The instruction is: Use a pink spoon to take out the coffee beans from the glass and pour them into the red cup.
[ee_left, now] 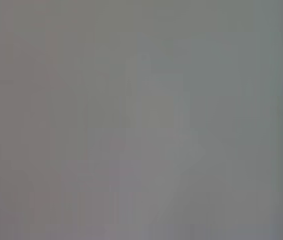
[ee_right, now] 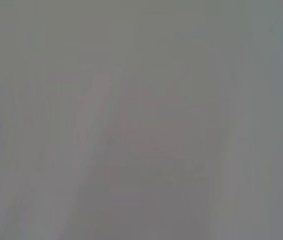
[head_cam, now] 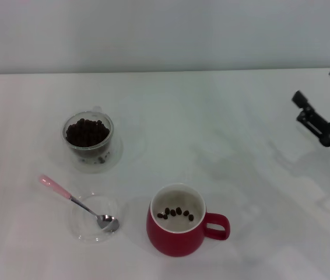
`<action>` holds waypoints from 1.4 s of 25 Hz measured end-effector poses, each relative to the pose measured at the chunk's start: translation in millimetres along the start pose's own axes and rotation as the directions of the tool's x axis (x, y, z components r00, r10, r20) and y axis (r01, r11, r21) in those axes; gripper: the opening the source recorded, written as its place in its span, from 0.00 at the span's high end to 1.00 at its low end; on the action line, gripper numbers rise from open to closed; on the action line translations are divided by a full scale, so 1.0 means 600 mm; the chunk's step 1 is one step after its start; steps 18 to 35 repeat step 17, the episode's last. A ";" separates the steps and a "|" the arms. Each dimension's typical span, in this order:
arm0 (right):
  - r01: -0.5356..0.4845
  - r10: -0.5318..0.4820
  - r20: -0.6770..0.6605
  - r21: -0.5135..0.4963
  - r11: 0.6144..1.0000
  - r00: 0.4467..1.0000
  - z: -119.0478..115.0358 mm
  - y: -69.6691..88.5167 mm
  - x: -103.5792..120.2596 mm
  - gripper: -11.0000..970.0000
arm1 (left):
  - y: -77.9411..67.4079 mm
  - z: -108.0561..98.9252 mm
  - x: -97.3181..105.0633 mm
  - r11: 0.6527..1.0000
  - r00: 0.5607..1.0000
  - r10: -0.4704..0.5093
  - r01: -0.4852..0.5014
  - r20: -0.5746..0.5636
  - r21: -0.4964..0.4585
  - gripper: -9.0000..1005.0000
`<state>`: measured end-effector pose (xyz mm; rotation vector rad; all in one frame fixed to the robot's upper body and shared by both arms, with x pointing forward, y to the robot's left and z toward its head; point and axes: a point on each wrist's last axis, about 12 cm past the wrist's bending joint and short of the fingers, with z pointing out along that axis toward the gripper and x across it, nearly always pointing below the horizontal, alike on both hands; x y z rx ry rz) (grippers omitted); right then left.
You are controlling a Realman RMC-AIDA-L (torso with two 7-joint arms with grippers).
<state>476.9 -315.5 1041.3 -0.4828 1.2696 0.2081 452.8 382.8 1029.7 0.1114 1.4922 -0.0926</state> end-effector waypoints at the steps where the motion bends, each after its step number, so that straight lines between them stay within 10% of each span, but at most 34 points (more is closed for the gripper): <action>1: -0.001 0.001 0.006 0.015 1.000 1.000 -0.003 -0.002 -0.001 0.14 | 0.008 0.000 -0.002 0.999 1.000 0.011 -0.011 0.011 -0.037 0.11; 9: -0.091 0.094 -0.018 0.107 0.990 0.995 -0.026 -0.013 0.006 0.14 | 0.053 0.009 -0.021 0.966 0.995 0.039 -0.014 0.092 -0.257 0.11; 35: -0.074 0.086 -0.049 0.208 0.975 0.995 -0.021 -0.036 0.014 0.14 | 0.048 0.019 -0.019 0.959 0.993 0.074 -0.047 0.087 -0.280 0.11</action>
